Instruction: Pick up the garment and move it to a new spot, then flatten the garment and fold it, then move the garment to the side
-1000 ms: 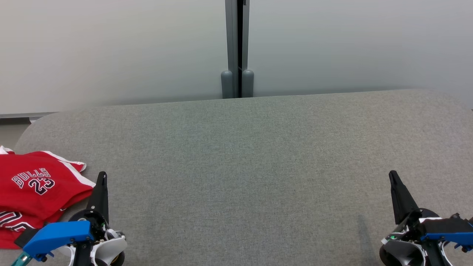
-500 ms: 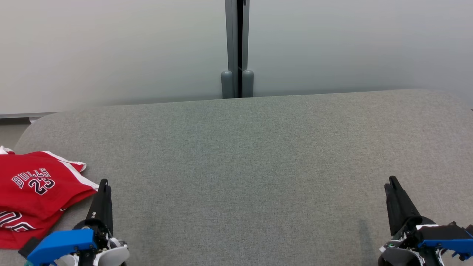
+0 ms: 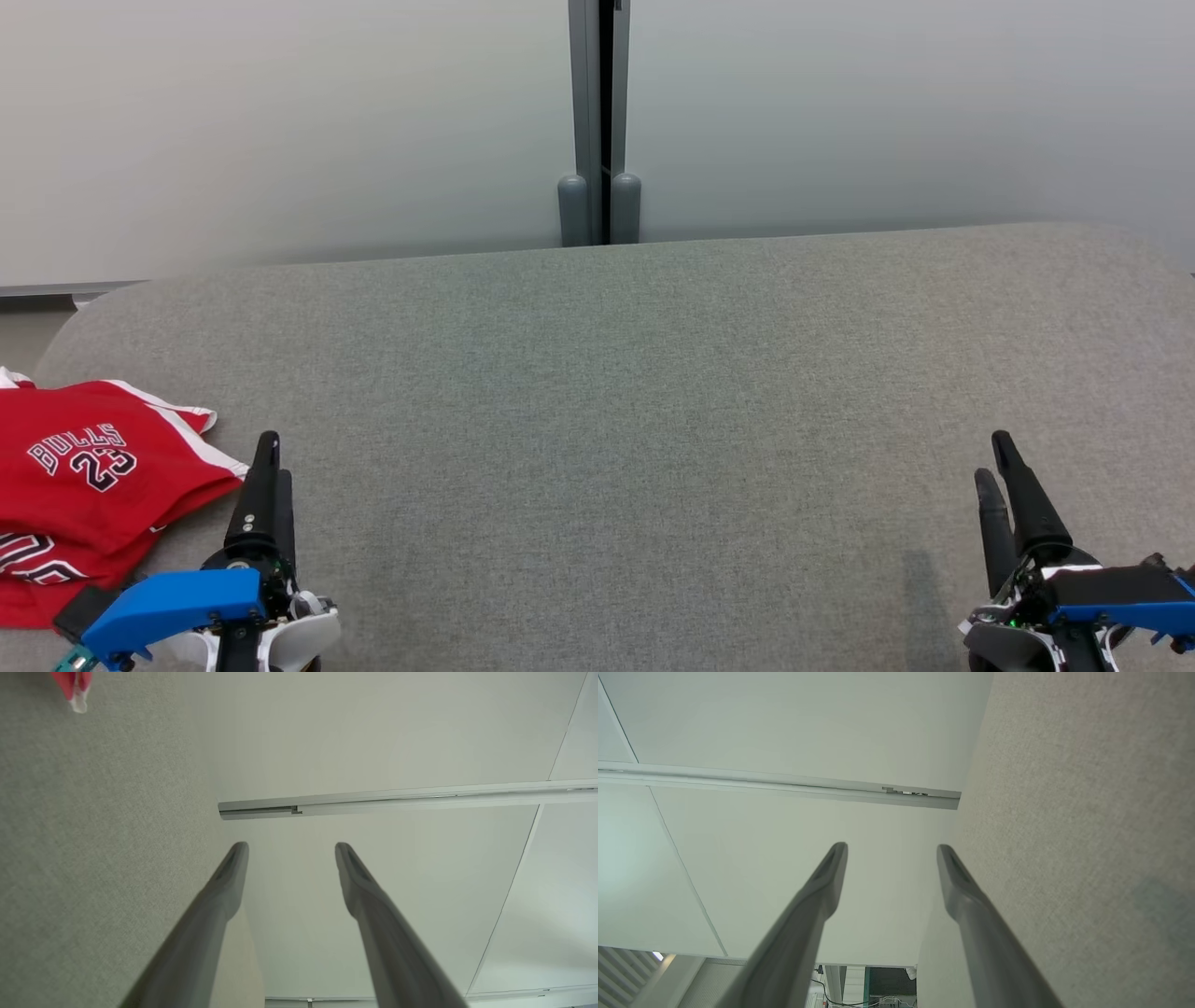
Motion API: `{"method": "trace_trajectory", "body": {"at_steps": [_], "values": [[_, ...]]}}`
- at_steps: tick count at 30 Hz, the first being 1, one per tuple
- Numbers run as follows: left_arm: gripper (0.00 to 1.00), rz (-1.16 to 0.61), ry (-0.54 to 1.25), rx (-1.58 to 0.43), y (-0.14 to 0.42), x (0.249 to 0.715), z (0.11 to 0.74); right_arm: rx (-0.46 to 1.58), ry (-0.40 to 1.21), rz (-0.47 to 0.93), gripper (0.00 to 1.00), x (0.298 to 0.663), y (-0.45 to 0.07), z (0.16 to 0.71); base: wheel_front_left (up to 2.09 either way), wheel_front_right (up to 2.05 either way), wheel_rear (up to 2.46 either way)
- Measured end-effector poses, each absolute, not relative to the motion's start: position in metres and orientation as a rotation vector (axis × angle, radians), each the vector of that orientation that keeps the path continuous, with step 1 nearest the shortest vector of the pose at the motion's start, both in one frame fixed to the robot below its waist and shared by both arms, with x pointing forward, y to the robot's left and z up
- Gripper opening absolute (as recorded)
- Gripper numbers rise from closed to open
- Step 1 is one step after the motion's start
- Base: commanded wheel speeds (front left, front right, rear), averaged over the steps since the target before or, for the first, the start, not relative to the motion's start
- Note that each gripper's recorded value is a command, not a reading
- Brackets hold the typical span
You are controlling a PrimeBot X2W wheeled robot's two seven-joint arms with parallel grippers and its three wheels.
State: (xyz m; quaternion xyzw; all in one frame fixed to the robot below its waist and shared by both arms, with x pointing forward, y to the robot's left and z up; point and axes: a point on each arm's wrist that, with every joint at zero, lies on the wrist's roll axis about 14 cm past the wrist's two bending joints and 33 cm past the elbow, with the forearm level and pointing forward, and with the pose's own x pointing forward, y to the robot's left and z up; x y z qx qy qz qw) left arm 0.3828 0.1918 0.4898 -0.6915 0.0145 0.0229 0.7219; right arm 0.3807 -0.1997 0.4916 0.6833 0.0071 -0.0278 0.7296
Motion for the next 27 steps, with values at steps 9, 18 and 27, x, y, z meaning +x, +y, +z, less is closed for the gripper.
{"method": "trace_trajectory", "body": {"at_steps": [9,18,27], "values": [[1.0,0.025,-0.005,-1.326,0.194,0.388,0.504,1.26,-0.008,-0.042,1.0,0.385,-0.205,0.503,0.0,0.0,0.0],[1.0,0.001,-0.014,-1.107,0.189,0.39,0.51,1.029,-0.032,-0.019,1.0,0.388,-0.204,0.514,0.0,0.0,0.0],[1.0,-0.02,-0.016,-0.915,0.185,0.39,0.513,0.822,-0.046,0.007,1.0,0.388,-0.199,0.52,0.0,0.0,0.0]]}}
